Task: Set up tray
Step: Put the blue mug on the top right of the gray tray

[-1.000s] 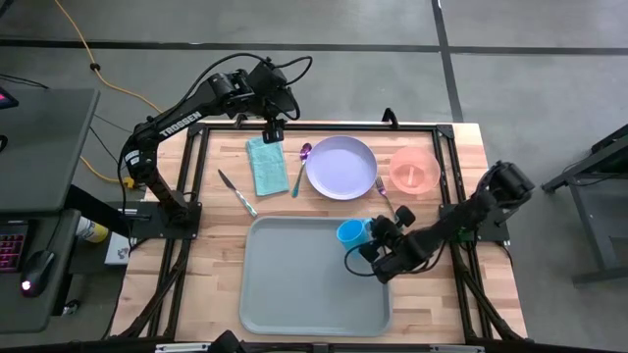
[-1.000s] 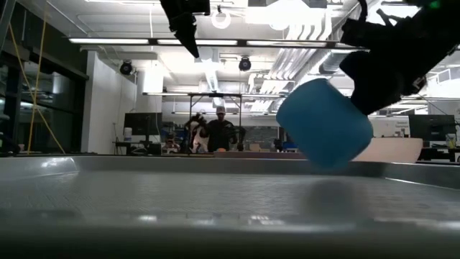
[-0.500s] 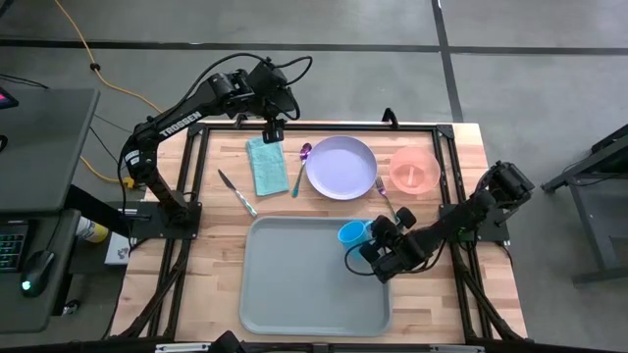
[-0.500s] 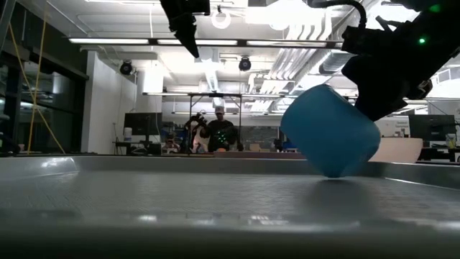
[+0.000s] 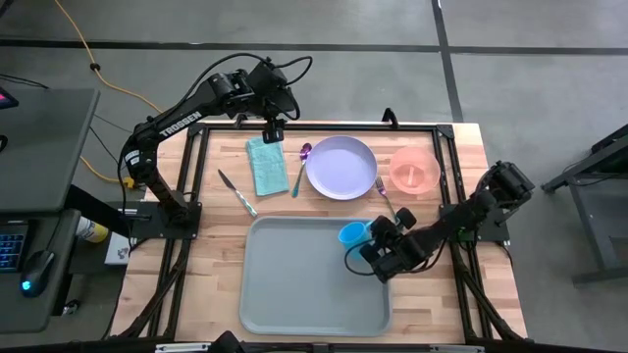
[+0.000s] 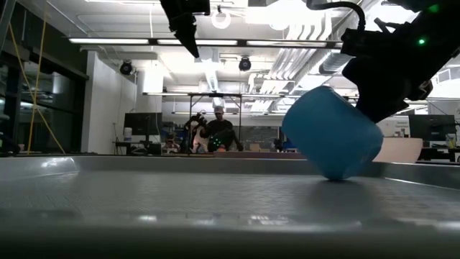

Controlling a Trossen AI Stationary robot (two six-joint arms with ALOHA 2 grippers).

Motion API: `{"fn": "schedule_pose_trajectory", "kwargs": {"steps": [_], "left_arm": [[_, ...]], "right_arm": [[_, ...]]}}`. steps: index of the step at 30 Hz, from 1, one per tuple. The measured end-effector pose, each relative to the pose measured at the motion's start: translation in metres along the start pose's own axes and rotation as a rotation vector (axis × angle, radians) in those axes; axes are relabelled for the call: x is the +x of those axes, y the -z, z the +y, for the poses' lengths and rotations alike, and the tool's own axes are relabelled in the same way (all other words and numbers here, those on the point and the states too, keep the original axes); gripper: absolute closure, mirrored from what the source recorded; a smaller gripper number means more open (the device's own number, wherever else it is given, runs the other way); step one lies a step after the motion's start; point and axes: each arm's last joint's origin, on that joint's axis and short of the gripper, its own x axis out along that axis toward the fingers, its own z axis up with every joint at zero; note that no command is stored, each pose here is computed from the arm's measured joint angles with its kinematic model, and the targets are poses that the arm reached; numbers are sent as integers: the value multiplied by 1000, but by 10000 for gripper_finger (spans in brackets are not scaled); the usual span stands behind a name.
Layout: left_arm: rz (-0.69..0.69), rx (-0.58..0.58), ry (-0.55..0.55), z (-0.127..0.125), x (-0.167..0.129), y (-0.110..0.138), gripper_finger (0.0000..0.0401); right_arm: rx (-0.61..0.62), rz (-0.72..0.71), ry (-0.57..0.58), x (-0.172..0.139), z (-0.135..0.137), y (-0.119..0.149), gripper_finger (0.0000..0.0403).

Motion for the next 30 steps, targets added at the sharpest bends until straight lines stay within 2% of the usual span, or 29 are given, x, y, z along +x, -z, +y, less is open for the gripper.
{"fn": "schedule_pose_trajectory", "kwargs": {"steps": [7, 14, 30], "left_arm": [[0, 0, 0, 0, 0, 0, 107], [-1, 4, 0, 0, 0, 0, 107], [-1, 3, 0, 0, 0, 0, 107]], "right_arm": [[-24, -59, -31, -12, -3, -6, 362], [-25, -71, -63, -20, -8, -12, 366], [-77, -34, -139, -36, -3, 1, 367]]}}
